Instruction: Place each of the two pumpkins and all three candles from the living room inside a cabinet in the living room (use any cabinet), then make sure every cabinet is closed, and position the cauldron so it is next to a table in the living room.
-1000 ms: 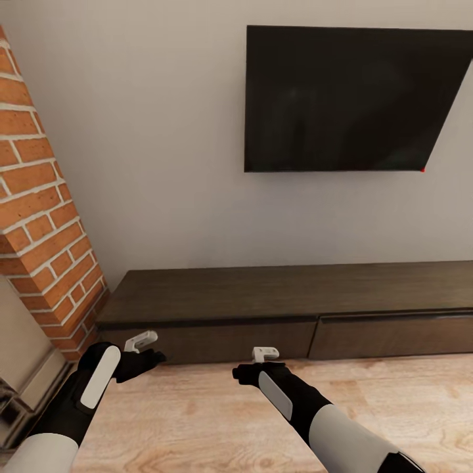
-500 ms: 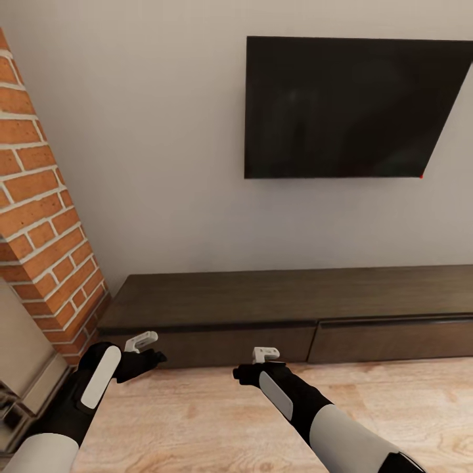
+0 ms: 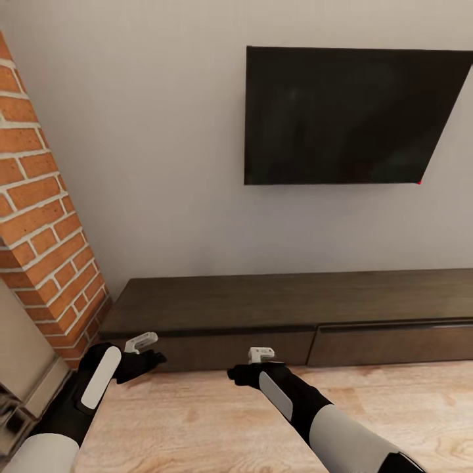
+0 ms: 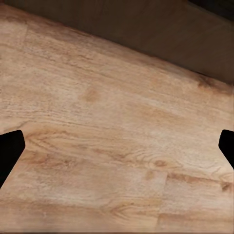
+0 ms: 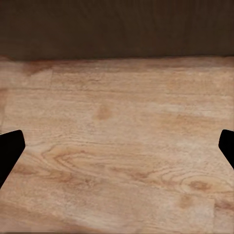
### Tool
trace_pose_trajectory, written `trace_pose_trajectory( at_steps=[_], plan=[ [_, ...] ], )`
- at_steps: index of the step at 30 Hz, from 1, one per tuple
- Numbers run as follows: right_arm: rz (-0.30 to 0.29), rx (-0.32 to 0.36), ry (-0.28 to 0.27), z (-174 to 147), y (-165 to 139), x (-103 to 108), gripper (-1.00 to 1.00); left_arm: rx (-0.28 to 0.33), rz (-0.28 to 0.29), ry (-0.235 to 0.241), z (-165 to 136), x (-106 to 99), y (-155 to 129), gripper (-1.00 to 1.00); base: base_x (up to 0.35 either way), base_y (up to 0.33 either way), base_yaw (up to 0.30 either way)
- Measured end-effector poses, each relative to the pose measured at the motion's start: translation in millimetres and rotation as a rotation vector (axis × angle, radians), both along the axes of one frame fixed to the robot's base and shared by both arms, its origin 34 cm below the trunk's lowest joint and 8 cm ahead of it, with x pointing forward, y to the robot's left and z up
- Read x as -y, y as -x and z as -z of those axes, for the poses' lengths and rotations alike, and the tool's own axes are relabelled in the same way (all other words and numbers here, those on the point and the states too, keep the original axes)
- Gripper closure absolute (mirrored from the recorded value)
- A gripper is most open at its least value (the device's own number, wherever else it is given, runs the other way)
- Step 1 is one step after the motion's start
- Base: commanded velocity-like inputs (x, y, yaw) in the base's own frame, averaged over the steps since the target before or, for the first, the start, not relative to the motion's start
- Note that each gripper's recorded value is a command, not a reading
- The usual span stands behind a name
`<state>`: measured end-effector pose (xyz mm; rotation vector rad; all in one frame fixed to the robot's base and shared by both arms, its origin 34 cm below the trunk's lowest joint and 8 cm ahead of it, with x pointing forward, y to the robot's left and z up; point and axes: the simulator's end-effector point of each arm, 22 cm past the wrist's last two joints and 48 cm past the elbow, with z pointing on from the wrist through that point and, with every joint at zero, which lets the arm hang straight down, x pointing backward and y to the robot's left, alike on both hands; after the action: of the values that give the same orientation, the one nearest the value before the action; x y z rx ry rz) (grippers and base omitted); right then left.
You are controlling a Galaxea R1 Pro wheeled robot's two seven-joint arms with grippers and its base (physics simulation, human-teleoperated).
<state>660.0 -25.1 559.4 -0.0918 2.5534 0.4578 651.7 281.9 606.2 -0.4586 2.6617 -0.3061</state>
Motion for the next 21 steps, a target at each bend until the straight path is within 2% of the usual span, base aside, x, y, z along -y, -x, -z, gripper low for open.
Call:
trace_pose_trajectory(
  at_steps=[2, 7, 11, 19, 21],
  plan=[
    [-0.008, 0.014, -0.002, -4, -4, -5, -1.00, -0.009, -0.004, 0.004, 8, 1, 6, -1.00, 0.000, 0.000, 0.000],
    [0.019, 0.017, 0.017, 0, -6, 8, -1.00, -0.035, -0.008, -0.019, 23, -11, 21, -1.00, 0.000, 0.000, 0.000],
    [0.014, 0.010, 0.008, -11, -6, 5, -1.00, -0.006, -0.013, -0.008, 13, -17, 21, -1.00, 0.000, 0.000, 0.000],
    [-0.010, 0.011, -0.009, -37, -9, -5, -1.00, 0.054, -0.021, 0.058, -7, -6, 21, -1.00, 0.000, 0.000, 0.000],
    [-0.010, 0.013, -0.011, -42, -10, -5, -1.00, 0.067, -0.019, 0.061, -12, -5, 21, -1.00, 0.000, 0.000, 0.000]
  ],
)
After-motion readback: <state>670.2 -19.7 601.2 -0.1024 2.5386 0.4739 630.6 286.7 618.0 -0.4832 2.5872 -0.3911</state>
